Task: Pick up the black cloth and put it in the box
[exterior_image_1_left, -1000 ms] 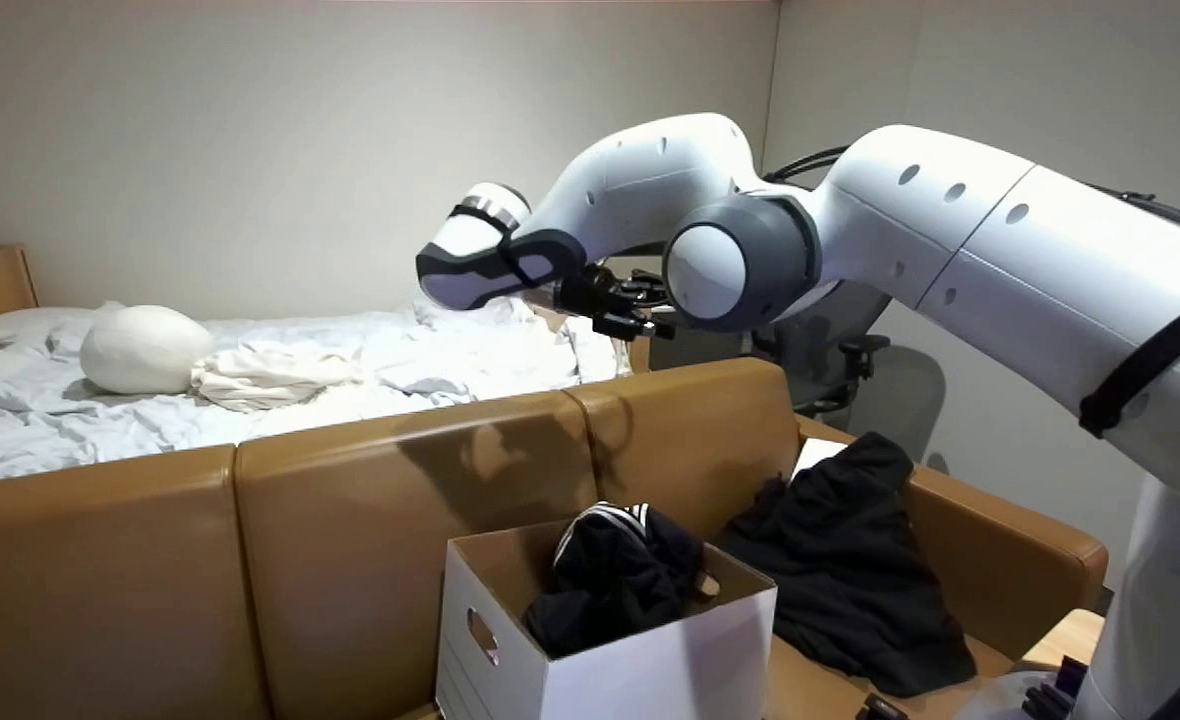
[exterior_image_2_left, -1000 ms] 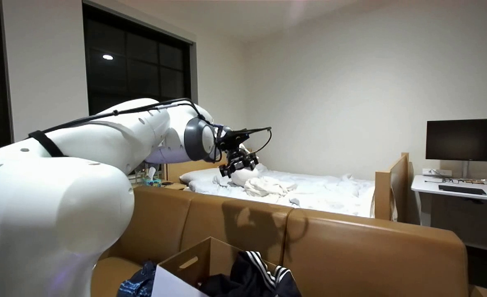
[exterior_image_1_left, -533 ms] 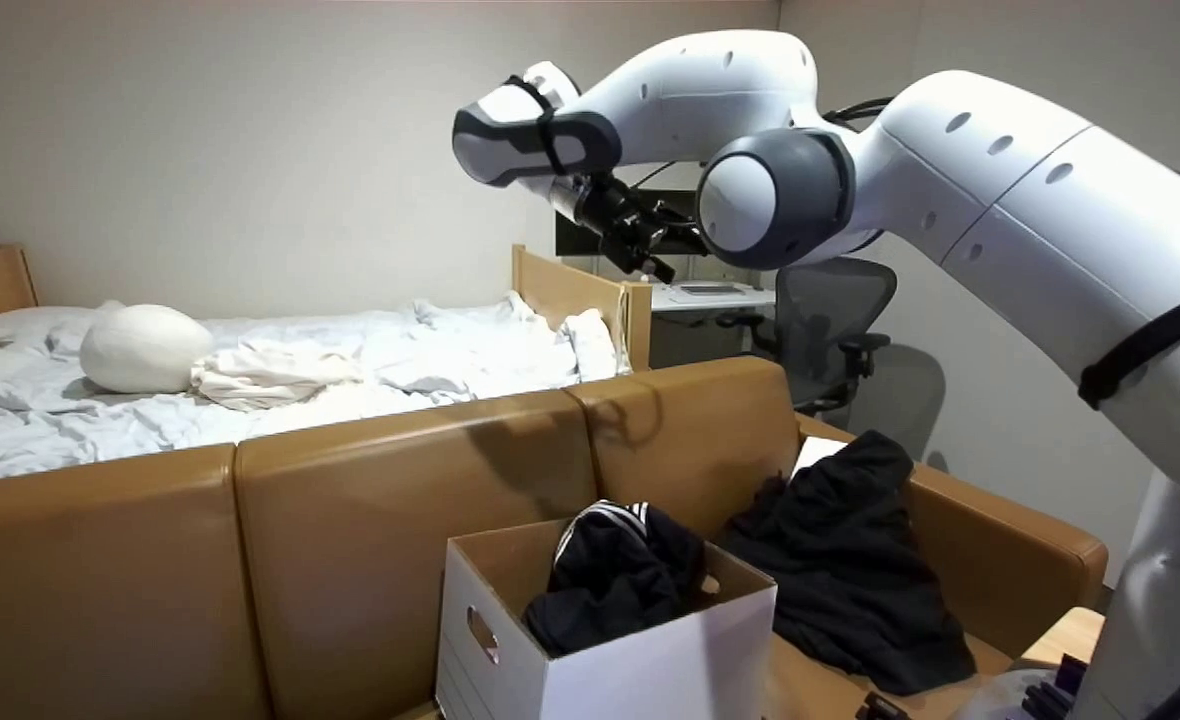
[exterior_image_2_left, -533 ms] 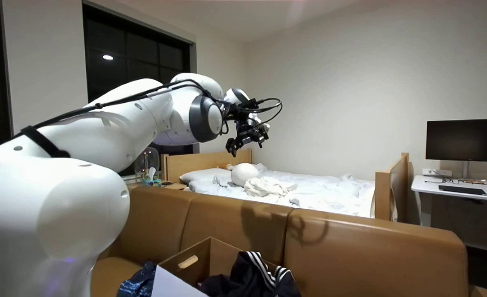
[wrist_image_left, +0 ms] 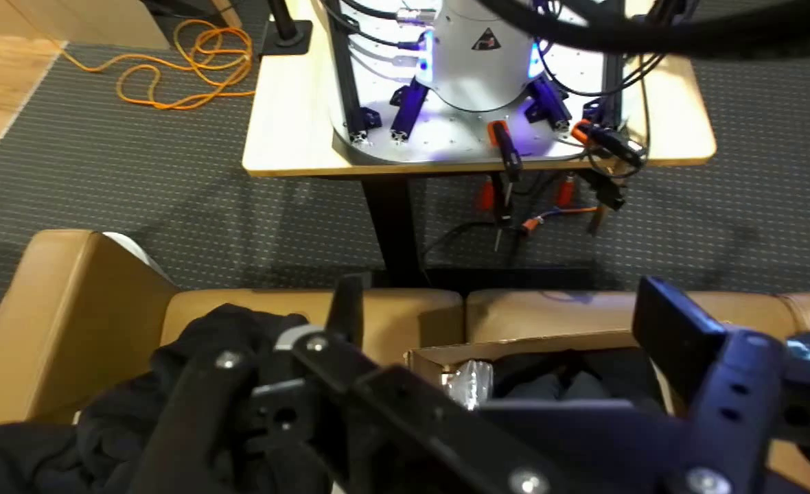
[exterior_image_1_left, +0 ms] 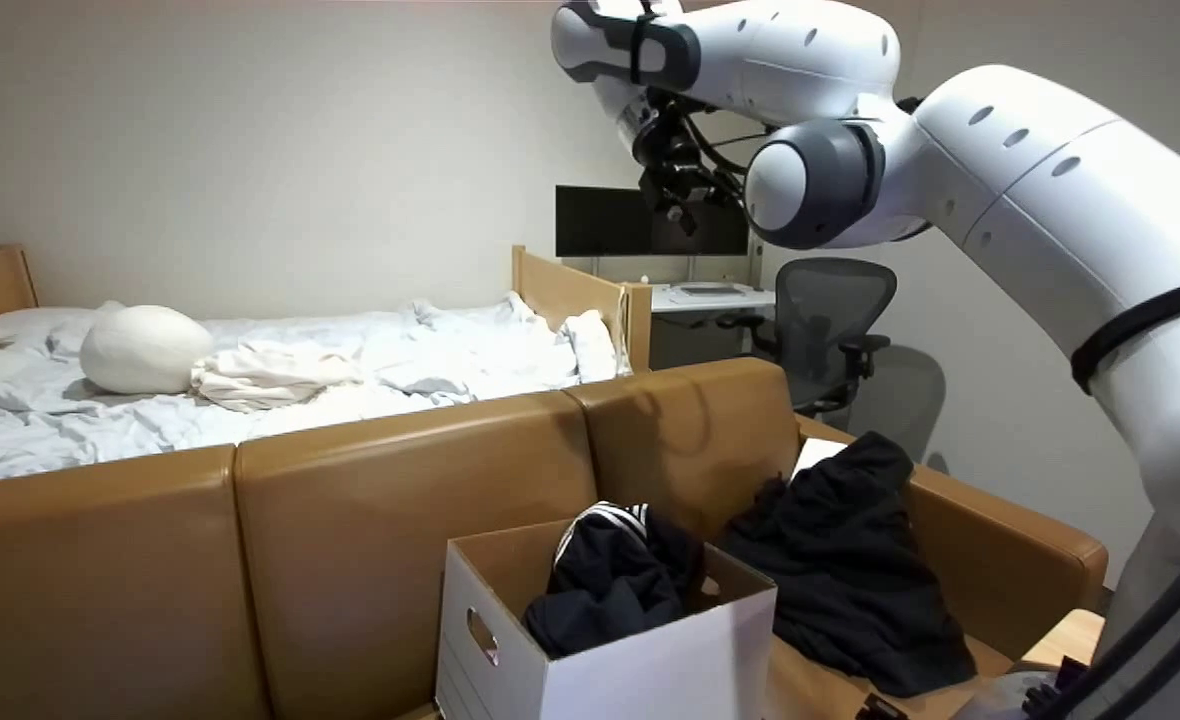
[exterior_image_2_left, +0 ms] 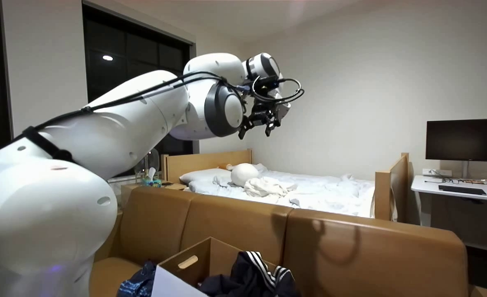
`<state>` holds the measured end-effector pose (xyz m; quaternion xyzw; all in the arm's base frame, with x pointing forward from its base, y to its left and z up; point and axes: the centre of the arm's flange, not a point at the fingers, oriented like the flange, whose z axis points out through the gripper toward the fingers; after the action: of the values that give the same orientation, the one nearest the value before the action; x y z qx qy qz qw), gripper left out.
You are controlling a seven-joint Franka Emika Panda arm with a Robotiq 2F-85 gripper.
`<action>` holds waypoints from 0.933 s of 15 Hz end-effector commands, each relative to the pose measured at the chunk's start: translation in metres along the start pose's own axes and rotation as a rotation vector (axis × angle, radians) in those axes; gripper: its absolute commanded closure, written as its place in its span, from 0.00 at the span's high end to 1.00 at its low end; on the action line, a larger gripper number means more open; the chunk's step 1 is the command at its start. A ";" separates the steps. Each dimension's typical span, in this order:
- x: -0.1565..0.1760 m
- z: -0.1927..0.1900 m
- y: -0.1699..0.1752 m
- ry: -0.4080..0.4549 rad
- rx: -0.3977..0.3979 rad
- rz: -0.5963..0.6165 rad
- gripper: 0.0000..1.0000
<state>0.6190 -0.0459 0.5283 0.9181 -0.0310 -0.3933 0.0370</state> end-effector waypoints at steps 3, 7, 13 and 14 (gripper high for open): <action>-0.053 0.020 0.066 0.082 0.294 0.010 1.00; -0.074 0.026 0.110 0.128 0.509 0.012 1.00; -0.067 -0.003 0.176 0.169 0.642 0.002 1.00; -0.066 -0.001 0.181 0.170 0.652 0.002 1.00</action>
<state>0.5690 -0.2200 0.5933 0.9111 -0.1529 -0.2849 -0.2556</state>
